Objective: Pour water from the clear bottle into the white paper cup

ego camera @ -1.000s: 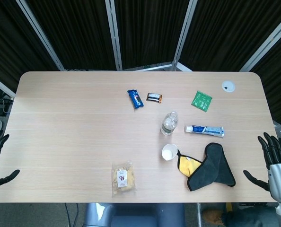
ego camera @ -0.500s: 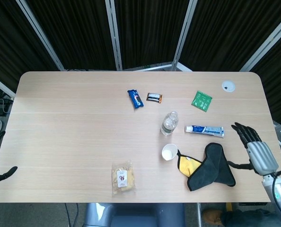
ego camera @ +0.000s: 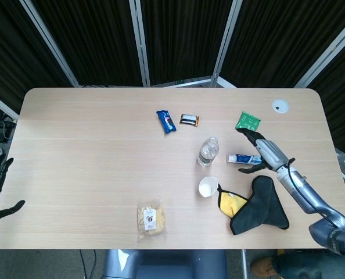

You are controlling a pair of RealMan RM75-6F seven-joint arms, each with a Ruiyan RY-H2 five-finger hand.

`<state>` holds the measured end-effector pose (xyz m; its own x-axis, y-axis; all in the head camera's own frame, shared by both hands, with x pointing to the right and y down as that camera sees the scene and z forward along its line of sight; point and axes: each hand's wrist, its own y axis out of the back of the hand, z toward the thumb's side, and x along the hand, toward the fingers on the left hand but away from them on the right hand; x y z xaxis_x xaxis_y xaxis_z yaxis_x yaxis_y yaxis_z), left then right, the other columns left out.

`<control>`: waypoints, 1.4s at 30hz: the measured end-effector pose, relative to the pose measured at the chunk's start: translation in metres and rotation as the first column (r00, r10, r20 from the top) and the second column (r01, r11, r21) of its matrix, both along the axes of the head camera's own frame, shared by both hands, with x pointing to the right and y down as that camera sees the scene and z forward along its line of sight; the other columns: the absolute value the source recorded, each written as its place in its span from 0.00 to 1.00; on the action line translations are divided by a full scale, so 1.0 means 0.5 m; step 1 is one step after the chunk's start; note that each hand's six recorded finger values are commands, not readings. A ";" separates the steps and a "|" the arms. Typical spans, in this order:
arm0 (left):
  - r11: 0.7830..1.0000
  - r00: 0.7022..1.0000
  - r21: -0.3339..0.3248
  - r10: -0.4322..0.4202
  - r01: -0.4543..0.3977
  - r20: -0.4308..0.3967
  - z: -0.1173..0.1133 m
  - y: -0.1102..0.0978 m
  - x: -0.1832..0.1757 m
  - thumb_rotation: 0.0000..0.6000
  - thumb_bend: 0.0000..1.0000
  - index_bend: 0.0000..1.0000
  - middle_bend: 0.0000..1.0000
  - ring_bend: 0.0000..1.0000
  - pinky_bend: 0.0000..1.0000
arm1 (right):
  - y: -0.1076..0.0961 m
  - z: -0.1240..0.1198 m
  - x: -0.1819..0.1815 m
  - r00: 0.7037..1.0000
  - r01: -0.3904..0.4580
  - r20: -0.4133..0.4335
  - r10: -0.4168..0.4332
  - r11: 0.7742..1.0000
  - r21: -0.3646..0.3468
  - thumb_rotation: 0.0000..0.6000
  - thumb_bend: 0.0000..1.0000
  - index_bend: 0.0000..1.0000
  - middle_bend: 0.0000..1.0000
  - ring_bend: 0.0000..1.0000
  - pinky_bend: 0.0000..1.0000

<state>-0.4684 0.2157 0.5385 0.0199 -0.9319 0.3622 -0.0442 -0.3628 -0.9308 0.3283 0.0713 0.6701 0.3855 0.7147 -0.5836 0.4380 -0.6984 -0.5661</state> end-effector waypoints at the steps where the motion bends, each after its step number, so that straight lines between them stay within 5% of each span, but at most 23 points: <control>1: 1.000 1.000 -0.003 0.005 -0.005 -0.002 0.002 0.000 0.002 1.00 0.01 0.00 0.00 0.00 0.00 | -0.003 0.012 -0.012 1.000 0.004 -0.002 -0.004 1.000 -0.014 1.00 0.00 0.00 0.02 0.00 0.00; 10: 0.999 1.000 -0.040 0.023 -0.023 -0.002 0.022 0.000 0.012 1.00 0.01 0.00 0.00 0.00 0.00 | -0.005 0.070 -0.083 1.000 -0.007 0.021 0.010 0.994 -0.107 1.00 0.00 0.00 0.03 0.00 0.00; 24: 0.996 1.000 -0.084 0.015 -0.016 -0.005 0.040 -0.004 0.010 1.00 0.01 0.00 0.00 0.00 0.00 | -0.008 0.155 -0.150 0.999 -0.051 -0.019 0.049 0.988 -0.147 1.00 0.00 0.00 0.03 0.00 0.00; 42: 0.991 1.000 -0.131 -0.024 0.023 -0.007 0.057 -0.011 -0.010 1.00 0.02 0.00 0.00 0.00 0.00 | -0.020 0.201 -0.203 0.976 -0.173 0.089 0.197 0.959 -0.222 1.00 0.00 0.01 0.09 0.02 0.00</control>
<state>-0.4736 0.2101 0.5672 0.0016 -0.8766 0.4812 -0.0617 -0.4804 -0.8749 0.2268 0.0614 0.7706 0.3282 0.6440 -0.6910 0.6219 -0.6980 -0.3550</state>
